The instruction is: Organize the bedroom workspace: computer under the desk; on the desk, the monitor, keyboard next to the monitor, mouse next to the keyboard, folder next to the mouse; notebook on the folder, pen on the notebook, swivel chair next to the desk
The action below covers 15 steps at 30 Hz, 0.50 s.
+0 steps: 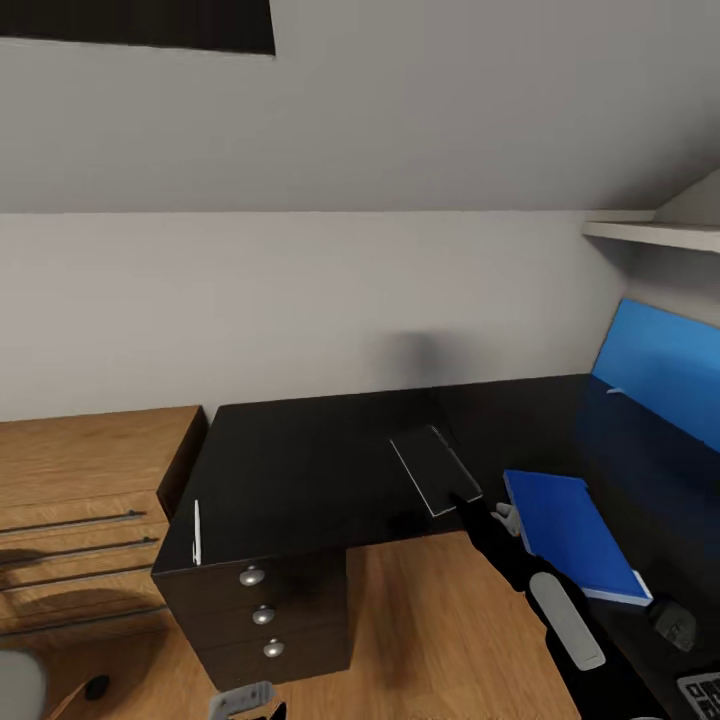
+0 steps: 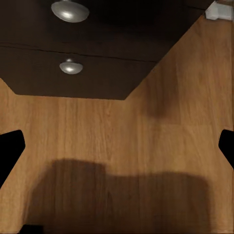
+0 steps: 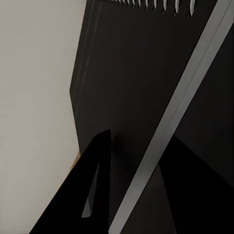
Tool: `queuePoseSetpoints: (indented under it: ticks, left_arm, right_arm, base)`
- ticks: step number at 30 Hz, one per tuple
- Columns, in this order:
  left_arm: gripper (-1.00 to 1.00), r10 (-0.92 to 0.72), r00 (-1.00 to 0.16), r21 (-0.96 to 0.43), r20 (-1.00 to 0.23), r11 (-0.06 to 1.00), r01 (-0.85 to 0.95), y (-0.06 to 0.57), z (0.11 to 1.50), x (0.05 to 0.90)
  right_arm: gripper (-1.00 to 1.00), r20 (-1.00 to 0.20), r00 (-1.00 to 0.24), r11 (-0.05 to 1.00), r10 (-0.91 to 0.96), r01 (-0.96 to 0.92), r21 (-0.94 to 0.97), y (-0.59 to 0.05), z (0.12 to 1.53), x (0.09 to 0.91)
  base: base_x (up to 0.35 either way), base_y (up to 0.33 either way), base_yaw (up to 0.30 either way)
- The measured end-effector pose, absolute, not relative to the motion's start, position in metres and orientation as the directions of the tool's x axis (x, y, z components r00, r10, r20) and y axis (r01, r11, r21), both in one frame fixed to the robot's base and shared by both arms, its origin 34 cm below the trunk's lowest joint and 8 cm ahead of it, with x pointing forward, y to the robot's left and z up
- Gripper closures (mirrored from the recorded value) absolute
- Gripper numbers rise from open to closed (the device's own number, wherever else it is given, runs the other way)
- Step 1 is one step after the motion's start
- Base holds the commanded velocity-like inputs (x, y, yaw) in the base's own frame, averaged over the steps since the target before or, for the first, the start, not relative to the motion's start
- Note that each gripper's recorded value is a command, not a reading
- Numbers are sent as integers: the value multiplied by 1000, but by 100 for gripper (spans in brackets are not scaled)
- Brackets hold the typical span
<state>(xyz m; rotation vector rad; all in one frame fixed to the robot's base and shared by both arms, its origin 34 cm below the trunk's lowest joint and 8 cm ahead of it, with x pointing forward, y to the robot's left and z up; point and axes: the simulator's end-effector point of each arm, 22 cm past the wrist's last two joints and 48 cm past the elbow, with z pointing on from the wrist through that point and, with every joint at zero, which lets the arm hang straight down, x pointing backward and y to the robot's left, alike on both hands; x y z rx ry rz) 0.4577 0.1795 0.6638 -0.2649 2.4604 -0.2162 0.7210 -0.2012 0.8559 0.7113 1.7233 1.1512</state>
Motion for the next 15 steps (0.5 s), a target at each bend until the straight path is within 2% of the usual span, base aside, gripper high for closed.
queuePoseSetpoints:
  ticks: [4, 15]
  left_arm:
    - [-100, -237, -805, -214, -544, 967, -140, 174, 640, 437]
    - [-100, -244, -777, -210, -580, 967, -147, 176, 634, 436]
  right_arm:
    - [100, -384, -410, 408, 827, -31, 912, -207, 859, 722]
    - [100, -385, -379, 408, 842, -21, 913, -225, 862, 725]
  base:
    - [0, 0, -264]
    - [0, 0, -265]
